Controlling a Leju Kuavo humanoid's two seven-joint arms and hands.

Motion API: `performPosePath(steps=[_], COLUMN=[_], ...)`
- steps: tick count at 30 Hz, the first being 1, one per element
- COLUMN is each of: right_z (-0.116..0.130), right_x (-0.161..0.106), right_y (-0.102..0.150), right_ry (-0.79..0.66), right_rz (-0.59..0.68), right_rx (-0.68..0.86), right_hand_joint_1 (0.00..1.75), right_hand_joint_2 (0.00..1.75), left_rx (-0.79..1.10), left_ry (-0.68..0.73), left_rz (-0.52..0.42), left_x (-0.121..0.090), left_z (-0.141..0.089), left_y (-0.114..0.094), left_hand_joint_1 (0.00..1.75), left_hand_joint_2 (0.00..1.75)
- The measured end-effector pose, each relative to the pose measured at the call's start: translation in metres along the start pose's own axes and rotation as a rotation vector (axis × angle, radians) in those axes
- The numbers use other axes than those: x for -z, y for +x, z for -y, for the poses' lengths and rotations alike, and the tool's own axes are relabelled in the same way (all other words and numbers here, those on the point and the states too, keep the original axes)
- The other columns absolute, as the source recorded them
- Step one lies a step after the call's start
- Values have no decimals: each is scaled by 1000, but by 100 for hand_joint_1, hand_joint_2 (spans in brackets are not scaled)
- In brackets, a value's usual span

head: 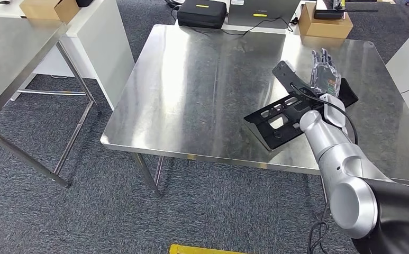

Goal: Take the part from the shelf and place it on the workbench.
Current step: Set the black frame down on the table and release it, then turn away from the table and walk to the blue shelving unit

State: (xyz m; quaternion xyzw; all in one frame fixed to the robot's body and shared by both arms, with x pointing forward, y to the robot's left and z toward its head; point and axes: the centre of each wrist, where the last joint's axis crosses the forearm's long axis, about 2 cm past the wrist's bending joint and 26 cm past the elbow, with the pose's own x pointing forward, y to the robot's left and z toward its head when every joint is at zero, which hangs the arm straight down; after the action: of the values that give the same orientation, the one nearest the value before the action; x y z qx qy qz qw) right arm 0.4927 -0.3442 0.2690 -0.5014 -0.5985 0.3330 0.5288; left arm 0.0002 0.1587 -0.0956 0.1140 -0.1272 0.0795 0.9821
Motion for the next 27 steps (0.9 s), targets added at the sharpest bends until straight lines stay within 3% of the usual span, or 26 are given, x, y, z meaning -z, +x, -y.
performPosePath(steps=[2, 9, 16, 27], right_z=[1, 8, 11, 12], right_x=[0, 4, 4, 4], right_y=[3, 45, 77, 80], right_ry=[-28, -242, -288, -289], right_rz=[23, 252, 369, 396], right_rx=[-49, -378, -413, -419], right_hand_joint_1=[0, 0, 0, 0], right_hand_joint_2=[0, 0, 0, 0], left_rx=[-5, -35, -59, -64], left_ry=[1, 15, -2, -19], left_rz=[0, -10, -8, -4], left_x=[0, -1, -1, -2], left_z=[0, 0, 1, 2], left_y=[0, -2, -3, -4], left_hand_joint_1=[0, 0, 0, 0], left_hand_joint_2=[0, 0, 0, 0])
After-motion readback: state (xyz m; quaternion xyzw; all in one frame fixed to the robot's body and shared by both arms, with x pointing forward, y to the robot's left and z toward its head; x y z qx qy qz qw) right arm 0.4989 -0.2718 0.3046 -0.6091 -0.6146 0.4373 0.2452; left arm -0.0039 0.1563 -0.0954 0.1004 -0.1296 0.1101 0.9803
